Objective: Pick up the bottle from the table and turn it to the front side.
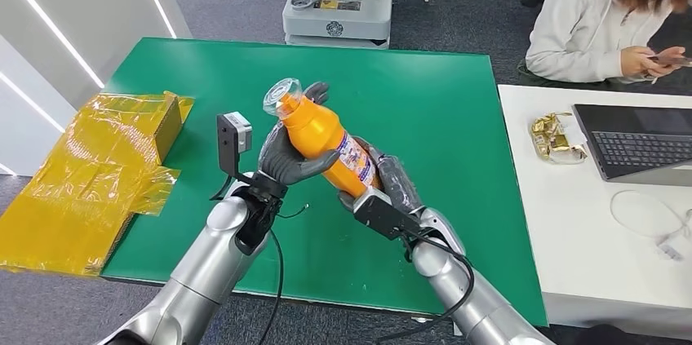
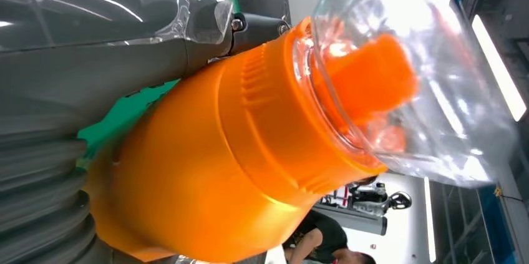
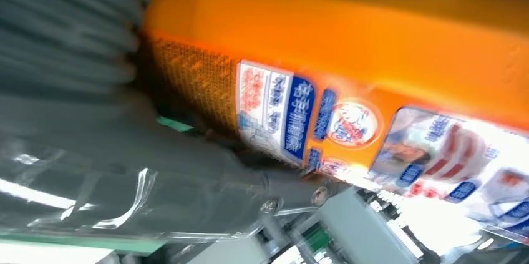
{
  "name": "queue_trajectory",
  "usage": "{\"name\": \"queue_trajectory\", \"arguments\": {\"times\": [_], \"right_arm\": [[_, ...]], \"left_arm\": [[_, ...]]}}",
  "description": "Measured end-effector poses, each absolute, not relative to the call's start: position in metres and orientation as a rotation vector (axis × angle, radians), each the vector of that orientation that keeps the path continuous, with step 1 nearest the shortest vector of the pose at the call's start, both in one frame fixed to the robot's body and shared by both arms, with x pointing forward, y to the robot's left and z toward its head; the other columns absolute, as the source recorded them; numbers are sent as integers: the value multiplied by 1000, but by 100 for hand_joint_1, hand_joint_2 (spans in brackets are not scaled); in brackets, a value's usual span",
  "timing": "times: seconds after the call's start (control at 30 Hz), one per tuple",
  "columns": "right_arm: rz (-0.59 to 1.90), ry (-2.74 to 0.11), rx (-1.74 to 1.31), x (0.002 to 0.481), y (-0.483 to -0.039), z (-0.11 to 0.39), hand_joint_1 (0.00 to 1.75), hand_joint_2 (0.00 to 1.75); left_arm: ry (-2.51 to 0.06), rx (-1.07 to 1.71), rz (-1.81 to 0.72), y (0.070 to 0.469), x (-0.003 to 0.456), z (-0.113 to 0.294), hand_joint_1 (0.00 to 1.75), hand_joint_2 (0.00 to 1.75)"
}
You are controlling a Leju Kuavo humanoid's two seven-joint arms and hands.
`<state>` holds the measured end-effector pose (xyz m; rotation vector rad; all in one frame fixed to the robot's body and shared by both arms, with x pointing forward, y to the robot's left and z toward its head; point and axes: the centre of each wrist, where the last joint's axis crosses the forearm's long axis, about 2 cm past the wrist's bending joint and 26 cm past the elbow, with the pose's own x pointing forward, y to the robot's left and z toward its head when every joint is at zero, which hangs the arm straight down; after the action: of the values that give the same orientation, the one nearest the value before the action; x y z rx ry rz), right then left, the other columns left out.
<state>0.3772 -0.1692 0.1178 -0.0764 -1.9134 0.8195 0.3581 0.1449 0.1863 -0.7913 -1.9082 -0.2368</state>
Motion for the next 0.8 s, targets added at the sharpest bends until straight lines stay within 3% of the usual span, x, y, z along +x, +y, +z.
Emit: {"name": "queue_trajectory", "arguments": {"times": [0.23, 0.37, 0.8], "right_arm": [[863, -1898, -114, 377, -167, 116, 175, 175], [868, -1885, -146, 375, -167, 114, 175, 175], [866, -1889, -180, 366, -175, 109, 175, 175]], "left_arm": [[-1887, -813, -245, 144, 362, 187, 0, 175], [-1847, -875, -245, 142, 361, 188, 171, 175], [-1782, -984, -208, 136, 358, 188, 175, 175]]}}
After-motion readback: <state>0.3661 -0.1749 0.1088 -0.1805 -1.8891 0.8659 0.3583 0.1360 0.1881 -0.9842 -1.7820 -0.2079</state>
